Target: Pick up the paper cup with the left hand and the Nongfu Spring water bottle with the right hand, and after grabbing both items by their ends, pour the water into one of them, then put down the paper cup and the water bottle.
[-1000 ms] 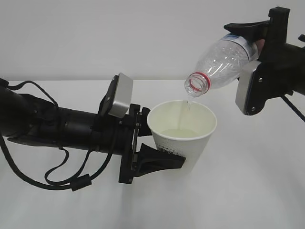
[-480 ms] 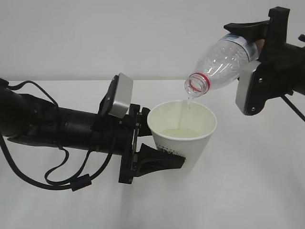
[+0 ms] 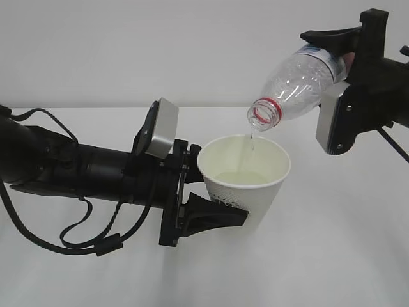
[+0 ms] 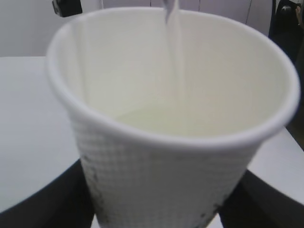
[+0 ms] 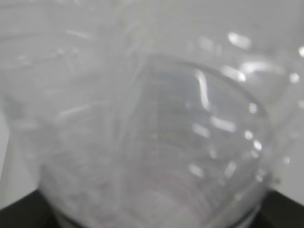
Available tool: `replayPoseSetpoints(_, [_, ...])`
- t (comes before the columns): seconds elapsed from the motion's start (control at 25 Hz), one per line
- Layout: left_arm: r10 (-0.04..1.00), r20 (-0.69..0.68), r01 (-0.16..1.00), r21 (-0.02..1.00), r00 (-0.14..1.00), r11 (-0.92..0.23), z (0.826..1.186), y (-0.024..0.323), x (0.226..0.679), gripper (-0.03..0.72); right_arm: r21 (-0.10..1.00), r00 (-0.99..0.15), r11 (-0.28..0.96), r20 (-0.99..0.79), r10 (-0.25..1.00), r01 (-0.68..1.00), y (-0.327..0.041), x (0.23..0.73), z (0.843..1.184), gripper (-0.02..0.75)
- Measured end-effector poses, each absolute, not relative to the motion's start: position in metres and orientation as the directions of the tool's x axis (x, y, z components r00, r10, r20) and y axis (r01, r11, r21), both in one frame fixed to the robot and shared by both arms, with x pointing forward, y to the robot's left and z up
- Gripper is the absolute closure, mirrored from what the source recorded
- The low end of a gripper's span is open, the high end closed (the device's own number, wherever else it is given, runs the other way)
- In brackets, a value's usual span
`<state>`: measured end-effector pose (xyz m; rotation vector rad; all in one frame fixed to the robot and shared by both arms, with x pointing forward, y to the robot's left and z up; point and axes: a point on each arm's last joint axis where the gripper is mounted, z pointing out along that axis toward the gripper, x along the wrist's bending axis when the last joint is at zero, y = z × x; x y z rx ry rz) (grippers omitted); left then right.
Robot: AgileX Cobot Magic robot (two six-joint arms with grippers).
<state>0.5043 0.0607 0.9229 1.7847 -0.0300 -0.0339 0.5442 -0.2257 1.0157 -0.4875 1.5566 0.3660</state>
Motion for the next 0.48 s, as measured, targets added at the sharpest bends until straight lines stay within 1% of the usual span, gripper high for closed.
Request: replayPoseSetpoints(0.48, [-0.043,-0.005,-0.004,0.976,0.999,-0.216,0.9225,0.0607,0.5040,0.169,-0.067,-0.006,0.853,-0.997,-0.082,-0.517,-0.2257,0.5441,1.0158,0.234])
